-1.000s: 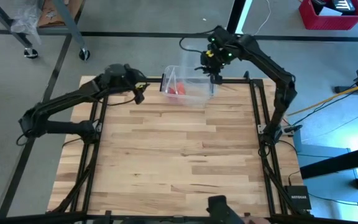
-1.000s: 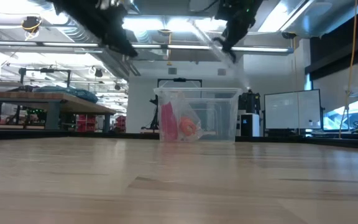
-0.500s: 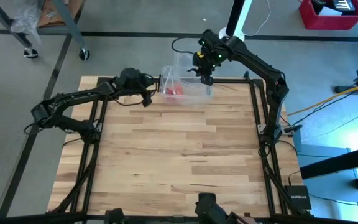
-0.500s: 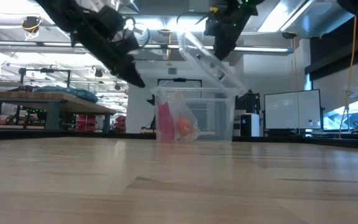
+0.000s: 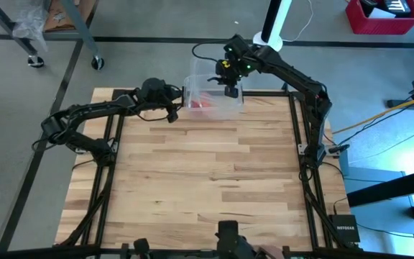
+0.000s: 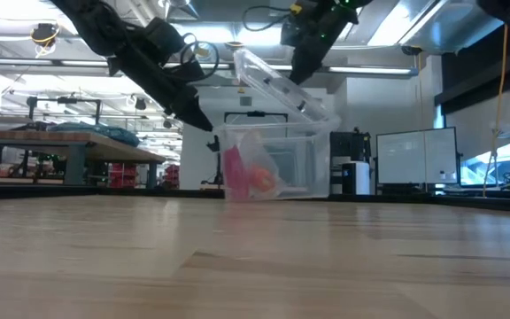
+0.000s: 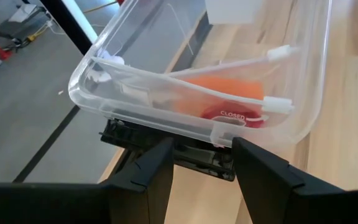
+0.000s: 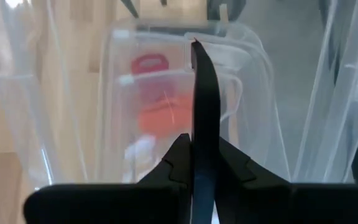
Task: Roll bandage
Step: Close the transparent container
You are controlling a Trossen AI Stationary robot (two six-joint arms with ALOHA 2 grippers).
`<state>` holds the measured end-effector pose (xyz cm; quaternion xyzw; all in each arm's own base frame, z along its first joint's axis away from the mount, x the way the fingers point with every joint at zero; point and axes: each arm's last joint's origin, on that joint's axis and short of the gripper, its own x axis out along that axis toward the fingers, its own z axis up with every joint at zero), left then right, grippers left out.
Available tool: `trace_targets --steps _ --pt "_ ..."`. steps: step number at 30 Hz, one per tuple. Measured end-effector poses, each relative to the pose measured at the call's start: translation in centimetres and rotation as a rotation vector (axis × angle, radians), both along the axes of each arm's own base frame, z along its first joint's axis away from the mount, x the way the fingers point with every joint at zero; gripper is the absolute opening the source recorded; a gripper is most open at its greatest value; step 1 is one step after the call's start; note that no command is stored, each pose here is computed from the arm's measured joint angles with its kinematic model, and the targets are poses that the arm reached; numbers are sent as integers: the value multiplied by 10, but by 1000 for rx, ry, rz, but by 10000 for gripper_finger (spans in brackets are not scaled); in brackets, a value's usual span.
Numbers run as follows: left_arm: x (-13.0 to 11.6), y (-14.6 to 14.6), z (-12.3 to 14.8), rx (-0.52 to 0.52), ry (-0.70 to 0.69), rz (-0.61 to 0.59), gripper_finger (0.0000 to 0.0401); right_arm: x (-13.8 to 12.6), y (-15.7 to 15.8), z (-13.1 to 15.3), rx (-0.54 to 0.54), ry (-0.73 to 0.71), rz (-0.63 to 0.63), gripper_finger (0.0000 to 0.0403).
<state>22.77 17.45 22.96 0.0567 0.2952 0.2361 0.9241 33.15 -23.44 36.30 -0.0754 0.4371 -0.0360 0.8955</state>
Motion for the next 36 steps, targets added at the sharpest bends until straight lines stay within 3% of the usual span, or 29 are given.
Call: trace_targets --steps 26,33,36 --pt "0 0 -1 13 15 -8 156 46 -19 -76 79 91 37 39" --pt "-21 -13 15 48 118 54 156 48 -21 -77 55 94 24 44" --pt "-32 -21 32 72 66 68 156 48 -21 -77 44 93 19 44"
